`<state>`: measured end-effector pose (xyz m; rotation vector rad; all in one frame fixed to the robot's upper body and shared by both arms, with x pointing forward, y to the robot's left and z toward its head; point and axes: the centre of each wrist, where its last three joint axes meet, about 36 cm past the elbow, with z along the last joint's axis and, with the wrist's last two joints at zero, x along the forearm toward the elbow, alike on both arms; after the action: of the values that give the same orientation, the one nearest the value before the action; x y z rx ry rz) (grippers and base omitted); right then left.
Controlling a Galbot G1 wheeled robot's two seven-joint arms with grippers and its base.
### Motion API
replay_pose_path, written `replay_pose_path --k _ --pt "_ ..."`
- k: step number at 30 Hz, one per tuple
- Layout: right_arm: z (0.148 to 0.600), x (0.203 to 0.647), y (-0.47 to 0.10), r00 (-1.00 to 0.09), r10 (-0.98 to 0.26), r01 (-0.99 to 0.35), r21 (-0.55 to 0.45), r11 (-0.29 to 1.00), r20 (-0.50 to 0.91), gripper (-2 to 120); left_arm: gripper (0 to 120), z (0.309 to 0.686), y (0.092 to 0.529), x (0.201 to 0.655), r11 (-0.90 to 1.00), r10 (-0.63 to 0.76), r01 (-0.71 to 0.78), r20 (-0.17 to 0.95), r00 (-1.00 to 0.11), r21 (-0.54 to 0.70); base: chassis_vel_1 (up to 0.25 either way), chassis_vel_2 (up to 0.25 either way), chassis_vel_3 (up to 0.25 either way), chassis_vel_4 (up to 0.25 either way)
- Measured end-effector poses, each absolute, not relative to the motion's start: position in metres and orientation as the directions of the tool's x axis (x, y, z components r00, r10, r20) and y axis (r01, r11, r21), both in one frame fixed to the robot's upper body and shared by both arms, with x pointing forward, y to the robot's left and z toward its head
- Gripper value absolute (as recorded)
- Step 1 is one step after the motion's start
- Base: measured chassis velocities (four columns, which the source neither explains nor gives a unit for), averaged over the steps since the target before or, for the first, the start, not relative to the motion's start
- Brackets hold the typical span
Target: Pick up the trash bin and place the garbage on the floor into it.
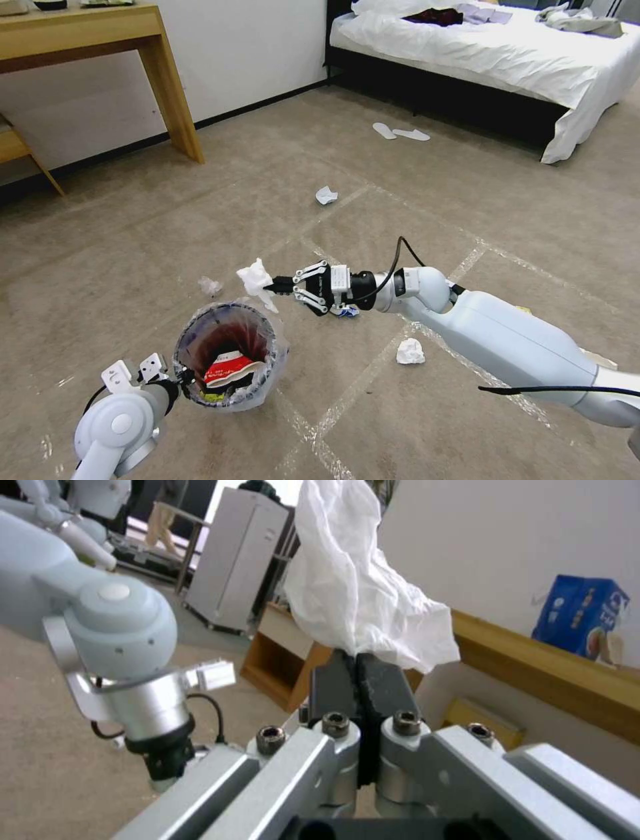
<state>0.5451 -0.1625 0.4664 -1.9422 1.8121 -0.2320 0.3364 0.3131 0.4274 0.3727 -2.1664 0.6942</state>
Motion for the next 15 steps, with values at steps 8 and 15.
replay_pose_path --k 8,15 --pt "0.447 0.547 -0.155 0.127 -0.981 -0.898 -0.436 -0.051 -0.146 0 0 0.428 0.313 0.336 0.804 -0.029 -0.478 0.778 -0.628 -0.355 0.000 0.000 0.000 0.000" --pt "0.435 0.550 -0.146 0.148 -0.983 -0.896 -0.436 -0.085 -0.112 0 0 0.427 0.310 0.336 0.805 -0.028 -0.476 0.779 -0.627 -0.355 0.000 0.000 0.000 0.000"
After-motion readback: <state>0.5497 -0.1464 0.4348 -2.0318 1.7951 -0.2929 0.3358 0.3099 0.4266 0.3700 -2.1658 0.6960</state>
